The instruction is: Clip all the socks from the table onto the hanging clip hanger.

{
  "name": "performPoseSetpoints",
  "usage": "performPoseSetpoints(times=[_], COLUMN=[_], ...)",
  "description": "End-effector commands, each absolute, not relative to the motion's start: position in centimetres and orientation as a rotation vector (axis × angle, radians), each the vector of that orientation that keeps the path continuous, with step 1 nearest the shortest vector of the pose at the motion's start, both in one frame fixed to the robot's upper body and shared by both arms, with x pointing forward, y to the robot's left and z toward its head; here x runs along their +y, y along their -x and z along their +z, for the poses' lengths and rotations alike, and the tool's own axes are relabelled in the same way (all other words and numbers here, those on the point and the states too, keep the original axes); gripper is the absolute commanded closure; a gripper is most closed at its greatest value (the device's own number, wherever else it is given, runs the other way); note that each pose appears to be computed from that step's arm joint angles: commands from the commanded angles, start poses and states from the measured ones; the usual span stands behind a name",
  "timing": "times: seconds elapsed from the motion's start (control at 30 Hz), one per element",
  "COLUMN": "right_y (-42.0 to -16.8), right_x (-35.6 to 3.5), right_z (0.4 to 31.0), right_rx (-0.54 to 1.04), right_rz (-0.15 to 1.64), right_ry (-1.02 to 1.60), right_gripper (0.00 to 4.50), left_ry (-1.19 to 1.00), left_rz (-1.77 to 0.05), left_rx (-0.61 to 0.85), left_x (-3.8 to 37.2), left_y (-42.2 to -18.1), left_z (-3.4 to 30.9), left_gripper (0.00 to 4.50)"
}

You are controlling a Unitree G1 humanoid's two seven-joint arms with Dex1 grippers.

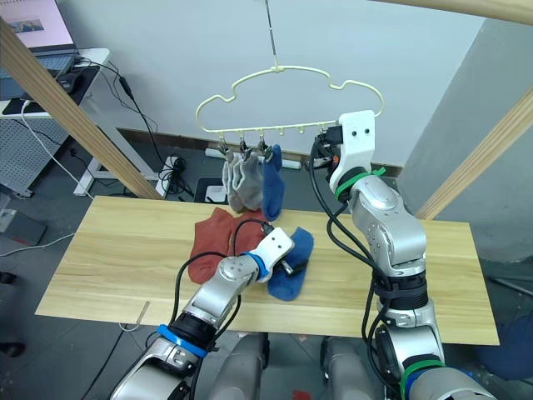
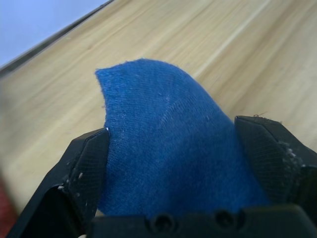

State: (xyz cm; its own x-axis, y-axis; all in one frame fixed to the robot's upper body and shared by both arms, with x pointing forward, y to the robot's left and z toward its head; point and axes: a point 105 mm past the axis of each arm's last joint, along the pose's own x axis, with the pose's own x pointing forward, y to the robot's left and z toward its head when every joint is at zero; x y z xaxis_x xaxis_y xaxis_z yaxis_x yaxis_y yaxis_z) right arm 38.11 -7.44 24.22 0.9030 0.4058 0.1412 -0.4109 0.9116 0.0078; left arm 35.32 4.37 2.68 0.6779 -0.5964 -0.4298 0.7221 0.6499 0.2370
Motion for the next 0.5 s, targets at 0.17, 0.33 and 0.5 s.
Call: performPoseSetpoints(times=[0.17, 0.33, 0.5], right_y=[-38.2, -38.2, -38.2], right_x=[-8.4, -8.5, -8.3], right_z=[24.2, 24.2, 24.1], right_rx=[-0.135, -0.135, -0.135], right_rz=[0.392, 0.388, 0.396], right_ry=[-0.046, -0.046, -0.048], right_gripper=[4.50, 4.50, 4.50], left_ry=[-0.441, -0.449, -0.453], left_rz=[-0.849, -0.869, -0.869], left_rx=[0.472, 0.479, 0.477], left_x=[4.0, 4.4, 4.7], left_y=[-33.2, -32.7, -32.6], left_z=[-0.6, -0.9, -1.0], left_gripper=[0.01, 1.21, 2.74])
